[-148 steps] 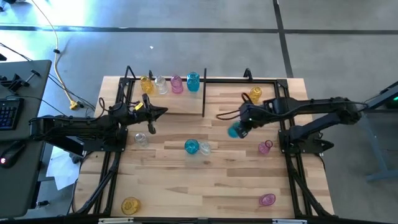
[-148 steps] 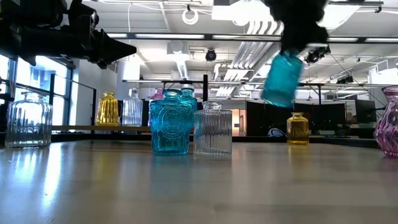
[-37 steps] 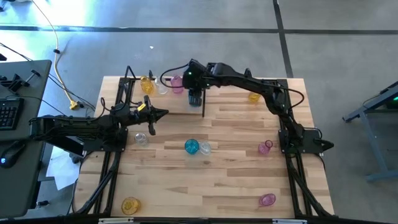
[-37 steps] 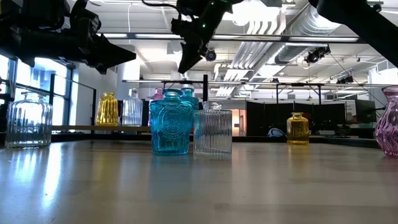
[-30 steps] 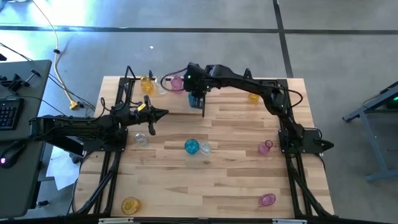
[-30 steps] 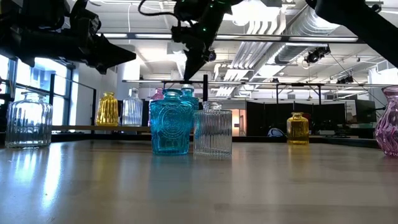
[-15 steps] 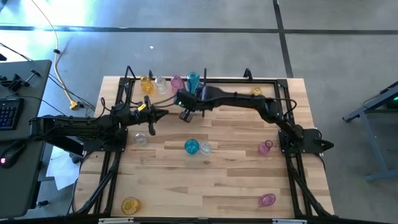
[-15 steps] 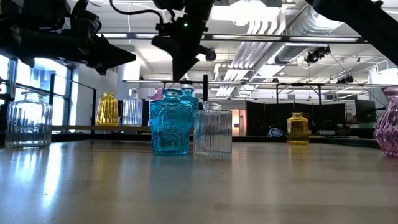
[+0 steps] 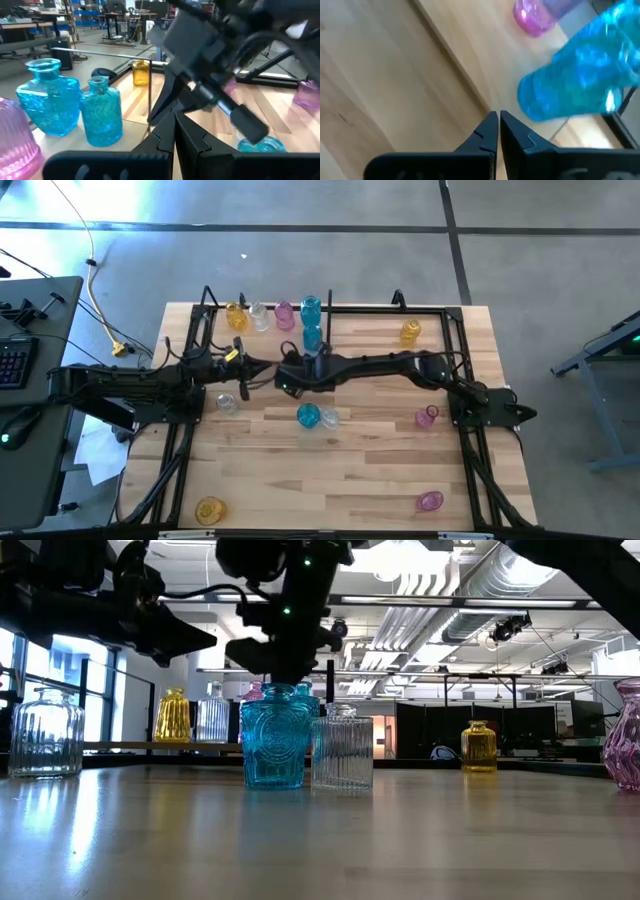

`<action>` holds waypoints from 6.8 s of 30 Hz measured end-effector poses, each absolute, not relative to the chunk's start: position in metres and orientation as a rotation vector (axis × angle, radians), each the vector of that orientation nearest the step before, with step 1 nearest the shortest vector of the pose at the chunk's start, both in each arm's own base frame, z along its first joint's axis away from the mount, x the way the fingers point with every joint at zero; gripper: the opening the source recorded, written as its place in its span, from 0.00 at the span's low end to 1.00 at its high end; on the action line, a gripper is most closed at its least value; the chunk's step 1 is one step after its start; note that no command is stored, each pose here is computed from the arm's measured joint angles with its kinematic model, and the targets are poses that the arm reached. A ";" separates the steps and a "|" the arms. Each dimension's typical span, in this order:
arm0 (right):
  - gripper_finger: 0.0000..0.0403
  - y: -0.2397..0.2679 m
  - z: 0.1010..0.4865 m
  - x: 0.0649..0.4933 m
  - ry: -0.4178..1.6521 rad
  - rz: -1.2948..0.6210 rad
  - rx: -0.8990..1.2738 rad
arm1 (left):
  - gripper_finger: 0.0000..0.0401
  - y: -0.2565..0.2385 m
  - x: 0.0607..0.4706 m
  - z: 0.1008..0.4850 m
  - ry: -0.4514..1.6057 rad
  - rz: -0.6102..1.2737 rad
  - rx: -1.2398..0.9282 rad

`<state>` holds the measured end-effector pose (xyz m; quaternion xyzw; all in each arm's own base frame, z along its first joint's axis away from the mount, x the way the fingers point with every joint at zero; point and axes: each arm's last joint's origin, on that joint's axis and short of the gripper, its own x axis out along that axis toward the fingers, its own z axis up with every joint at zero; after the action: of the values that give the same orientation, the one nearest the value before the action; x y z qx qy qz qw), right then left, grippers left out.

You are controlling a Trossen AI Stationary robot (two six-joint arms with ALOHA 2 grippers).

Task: Sort vases onto shelf
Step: Put the right blue flower vase aligned with the other blue flower vase on the shelf, then put the top purple flower vase aligned with the other purple flower vase on the shelf

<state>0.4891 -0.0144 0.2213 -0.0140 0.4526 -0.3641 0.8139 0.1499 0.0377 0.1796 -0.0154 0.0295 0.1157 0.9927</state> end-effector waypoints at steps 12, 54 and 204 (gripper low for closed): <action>0.00 0.007 0.230 0.398 0.602 -0.581 0.133 | 0.00 0.031 0.158 0.187 0.047 0.189 -0.083; 0.00 -0.010 0.223 0.293 0.362 -0.574 0.045 | 0.00 0.101 0.298 0.145 0.234 0.650 -0.137; 0.64 0.080 0.253 0.177 1.347 -1.078 0.694 | 0.00 0.005 0.202 0.147 0.061 0.009 -0.042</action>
<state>0.1770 0.0798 0.2529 0.2990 0.5806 -0.4645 0.5981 0.2022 0.0049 0.1473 -0.0212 0.0303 0.0044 0.9993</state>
